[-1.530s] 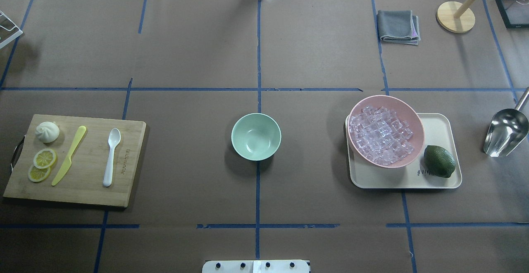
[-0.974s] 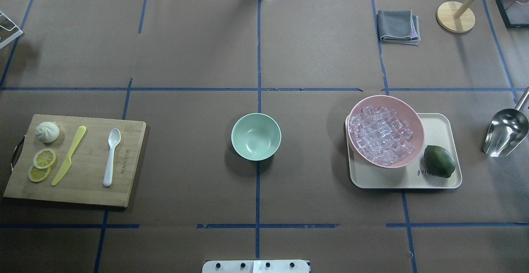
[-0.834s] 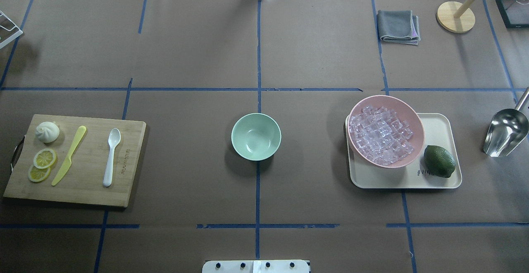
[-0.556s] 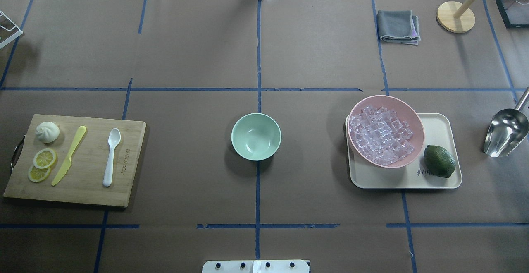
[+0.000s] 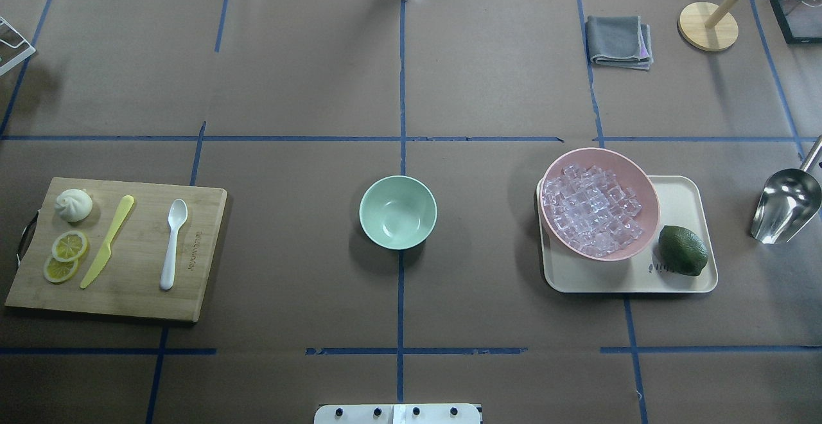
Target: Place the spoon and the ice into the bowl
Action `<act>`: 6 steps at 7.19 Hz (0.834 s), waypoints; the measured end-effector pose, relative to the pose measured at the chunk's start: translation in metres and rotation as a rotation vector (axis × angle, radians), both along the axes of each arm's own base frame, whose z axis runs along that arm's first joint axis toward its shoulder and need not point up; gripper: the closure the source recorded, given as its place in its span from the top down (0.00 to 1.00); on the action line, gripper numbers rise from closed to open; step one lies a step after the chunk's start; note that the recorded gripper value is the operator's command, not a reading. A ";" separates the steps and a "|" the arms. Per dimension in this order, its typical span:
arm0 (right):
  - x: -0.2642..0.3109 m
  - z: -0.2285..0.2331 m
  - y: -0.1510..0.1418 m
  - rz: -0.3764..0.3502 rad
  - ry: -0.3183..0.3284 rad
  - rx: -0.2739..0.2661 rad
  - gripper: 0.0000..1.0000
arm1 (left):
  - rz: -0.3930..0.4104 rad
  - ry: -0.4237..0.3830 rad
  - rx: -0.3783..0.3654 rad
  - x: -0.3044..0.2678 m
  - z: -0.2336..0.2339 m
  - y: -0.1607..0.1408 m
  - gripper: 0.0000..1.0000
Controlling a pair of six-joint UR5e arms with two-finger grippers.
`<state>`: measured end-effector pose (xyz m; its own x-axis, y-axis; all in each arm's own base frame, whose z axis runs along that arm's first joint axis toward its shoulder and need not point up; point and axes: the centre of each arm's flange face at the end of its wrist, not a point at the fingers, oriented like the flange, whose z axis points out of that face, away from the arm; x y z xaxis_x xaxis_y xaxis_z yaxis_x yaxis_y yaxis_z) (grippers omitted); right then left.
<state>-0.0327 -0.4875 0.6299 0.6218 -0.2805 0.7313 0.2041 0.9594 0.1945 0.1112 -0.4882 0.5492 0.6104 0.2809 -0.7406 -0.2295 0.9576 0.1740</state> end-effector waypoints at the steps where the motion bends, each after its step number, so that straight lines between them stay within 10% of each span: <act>1: 0.000 -0.001 0.000 -0.001 -0.006 0.000 1.00 | -0.022 0.025 -0.049 0.047 -0.033 0.002 1.00; 6: -0.003 0.001 0.001 -0.007 -0.041 -0.015 1.00 | -0.141 -0.079 -0.122 0.256 -0.132 0.042 0.96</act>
